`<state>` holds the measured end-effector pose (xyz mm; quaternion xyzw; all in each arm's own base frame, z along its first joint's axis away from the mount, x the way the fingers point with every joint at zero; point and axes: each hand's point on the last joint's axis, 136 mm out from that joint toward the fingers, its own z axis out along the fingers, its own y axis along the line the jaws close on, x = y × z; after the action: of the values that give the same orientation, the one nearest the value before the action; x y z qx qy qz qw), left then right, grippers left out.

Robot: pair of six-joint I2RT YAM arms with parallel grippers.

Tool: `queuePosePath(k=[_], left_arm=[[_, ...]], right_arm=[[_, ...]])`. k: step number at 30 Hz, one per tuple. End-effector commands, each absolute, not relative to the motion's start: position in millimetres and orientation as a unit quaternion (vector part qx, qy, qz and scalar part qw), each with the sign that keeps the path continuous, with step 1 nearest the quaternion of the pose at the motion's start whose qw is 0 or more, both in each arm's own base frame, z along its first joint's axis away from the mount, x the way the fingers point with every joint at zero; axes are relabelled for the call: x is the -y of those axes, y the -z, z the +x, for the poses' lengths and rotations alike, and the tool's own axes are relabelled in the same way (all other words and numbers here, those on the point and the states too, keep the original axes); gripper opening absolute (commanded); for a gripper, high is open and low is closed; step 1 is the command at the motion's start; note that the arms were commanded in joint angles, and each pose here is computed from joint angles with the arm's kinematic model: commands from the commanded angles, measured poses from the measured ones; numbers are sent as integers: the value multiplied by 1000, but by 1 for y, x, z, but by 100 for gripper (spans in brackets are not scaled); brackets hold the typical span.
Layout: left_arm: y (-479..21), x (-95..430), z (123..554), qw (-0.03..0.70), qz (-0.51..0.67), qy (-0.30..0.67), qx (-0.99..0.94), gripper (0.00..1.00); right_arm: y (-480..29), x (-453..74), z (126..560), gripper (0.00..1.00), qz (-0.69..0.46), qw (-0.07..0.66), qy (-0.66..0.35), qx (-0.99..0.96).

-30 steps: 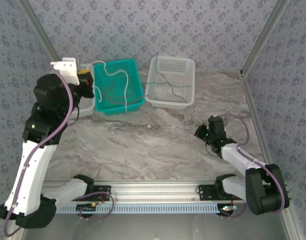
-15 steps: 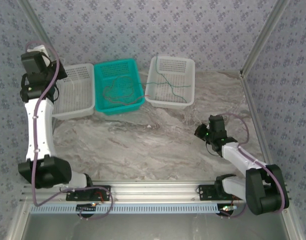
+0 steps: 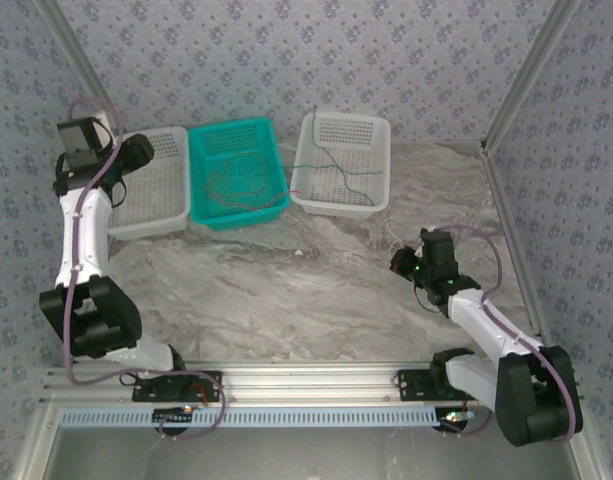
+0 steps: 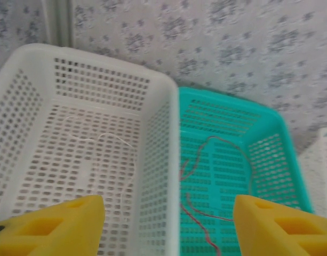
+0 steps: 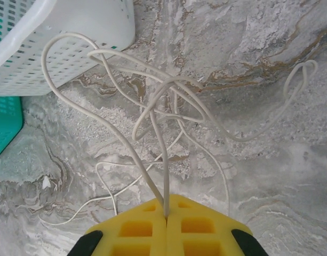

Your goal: Untangle the cables

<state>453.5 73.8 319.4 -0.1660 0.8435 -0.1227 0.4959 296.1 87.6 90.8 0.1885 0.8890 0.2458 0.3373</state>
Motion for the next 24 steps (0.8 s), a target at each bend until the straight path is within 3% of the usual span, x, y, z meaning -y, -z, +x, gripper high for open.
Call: queuePosePath(k=[1,10,18,24], left_arm=[[-391,-41,430,573,-129,202,-784,65],[-420,123,352,590,73,303,-745,68],[-366,241,280,538,287,363,-704,70],[-305,307,243,441,422,396,-686,70]], right_arm=[[-108,-96,299,0,156,344,-262,-888],[-168,-120,304,0,76,365,-300,-878],[-226,-152,295,0,6,381,-348,-856],[-266,-174,289,0,-33,397,-370,-839]])
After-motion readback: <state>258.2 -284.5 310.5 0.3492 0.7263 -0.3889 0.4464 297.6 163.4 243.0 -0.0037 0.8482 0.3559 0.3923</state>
